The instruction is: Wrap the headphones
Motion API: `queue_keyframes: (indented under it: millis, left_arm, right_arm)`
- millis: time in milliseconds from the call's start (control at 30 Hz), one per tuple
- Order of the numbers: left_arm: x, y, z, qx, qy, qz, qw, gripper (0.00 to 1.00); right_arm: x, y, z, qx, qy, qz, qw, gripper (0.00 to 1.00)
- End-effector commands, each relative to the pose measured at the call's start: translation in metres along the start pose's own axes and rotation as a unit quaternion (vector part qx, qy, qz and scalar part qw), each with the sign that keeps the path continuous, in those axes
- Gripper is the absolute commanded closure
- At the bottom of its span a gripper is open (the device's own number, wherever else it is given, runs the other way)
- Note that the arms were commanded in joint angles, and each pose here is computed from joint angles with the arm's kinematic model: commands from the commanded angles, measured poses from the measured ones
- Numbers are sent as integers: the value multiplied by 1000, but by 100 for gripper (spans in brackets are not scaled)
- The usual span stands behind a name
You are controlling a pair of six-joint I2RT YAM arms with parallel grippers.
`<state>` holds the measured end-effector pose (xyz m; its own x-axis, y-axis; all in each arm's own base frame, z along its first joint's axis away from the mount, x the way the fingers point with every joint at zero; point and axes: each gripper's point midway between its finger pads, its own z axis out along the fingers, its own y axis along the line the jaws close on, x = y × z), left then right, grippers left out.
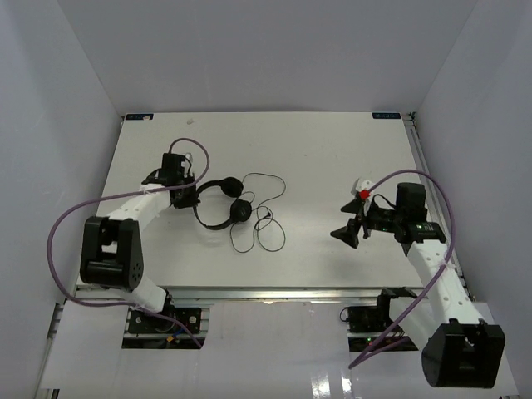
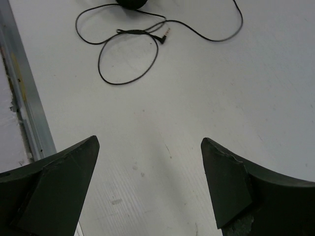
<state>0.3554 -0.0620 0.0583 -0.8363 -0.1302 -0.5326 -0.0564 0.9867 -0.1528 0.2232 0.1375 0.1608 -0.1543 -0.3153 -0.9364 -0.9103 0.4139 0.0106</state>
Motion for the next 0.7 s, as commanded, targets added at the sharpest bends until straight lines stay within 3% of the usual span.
queue_keyframes:
  millis: [0, 200, 500, 667]
  left_arm:
    - [-65, -35, -102, 75, -156, -33, 984, 100]
    - [-73, -30, -160, 65, -205, -13, 976, 100]
    - [-74, -54, -220, 136, -243, 6, 960, 100]
    - [-76, -64, -244, 165, -252, 2, 954, 100]
  right_arm:
    - [-33, -13, 36, -10, 20, -99, 995, 10]
    - [-98, -4, 76, -135, -129, -248, 950, 10]
    - [-175, -15, 161, -177, -213, -224, 934, 10]
    - [-184, -8, 204, -202, -231, -135, 942, 10]
